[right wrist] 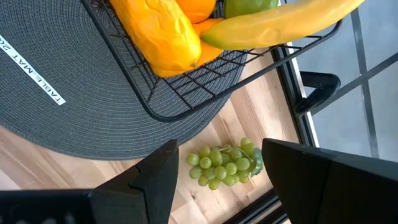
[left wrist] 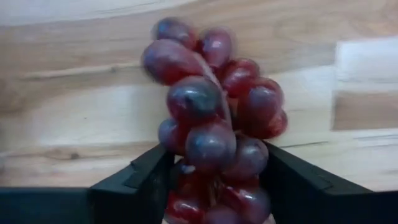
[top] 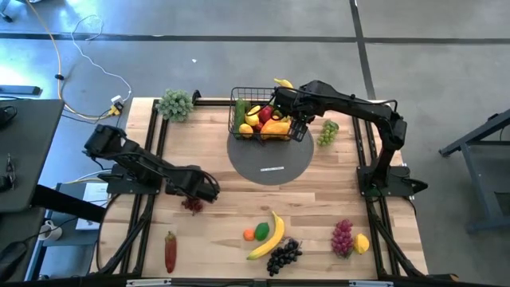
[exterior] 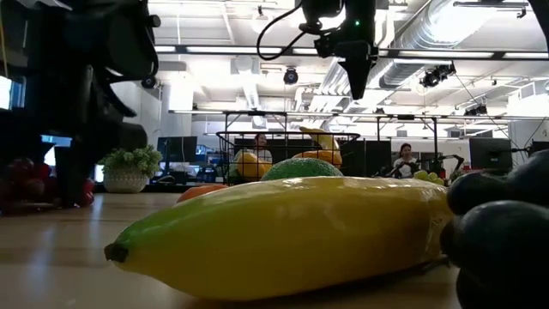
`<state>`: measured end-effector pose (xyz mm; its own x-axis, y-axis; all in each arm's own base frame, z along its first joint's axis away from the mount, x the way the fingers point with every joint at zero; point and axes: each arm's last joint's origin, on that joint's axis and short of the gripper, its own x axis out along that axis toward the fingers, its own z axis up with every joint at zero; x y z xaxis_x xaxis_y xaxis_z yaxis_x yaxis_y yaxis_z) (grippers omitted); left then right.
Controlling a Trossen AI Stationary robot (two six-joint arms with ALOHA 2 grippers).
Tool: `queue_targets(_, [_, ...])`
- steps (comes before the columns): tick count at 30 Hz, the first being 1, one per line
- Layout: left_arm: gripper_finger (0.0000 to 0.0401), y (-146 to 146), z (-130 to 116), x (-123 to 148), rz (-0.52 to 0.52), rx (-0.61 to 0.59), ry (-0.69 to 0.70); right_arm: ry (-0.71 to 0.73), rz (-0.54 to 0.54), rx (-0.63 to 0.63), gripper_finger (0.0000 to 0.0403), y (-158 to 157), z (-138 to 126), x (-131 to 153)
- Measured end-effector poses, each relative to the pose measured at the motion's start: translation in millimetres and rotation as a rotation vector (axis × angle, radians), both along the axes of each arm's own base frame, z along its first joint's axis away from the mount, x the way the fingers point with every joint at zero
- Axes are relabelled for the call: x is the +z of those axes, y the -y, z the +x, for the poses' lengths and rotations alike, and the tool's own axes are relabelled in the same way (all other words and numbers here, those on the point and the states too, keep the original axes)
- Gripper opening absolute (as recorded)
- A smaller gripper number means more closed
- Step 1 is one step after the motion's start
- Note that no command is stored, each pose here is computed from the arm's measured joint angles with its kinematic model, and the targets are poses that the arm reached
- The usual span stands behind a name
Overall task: Build produce basket
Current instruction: Put the grapes into the wire basket
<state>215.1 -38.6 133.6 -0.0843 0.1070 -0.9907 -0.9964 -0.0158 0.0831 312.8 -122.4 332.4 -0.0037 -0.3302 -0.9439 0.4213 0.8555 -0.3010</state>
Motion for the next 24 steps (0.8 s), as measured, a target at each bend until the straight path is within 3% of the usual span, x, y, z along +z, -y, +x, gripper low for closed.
queue_targets(12, [0.0022, -1.6, 5.3, -0.5, -0.015, -0.235, 0.007, 0.004, -0.001, -0.01, 0.0213, 0.1, 0.2, -0.1])
queue_targets(24, [0.0009, -29.6, 18.4, 50.2, 0.062, -0.387, 0.178, -0.001, -0.048, -0.041, 0.0213, 1.5, -0.2, 0.4])
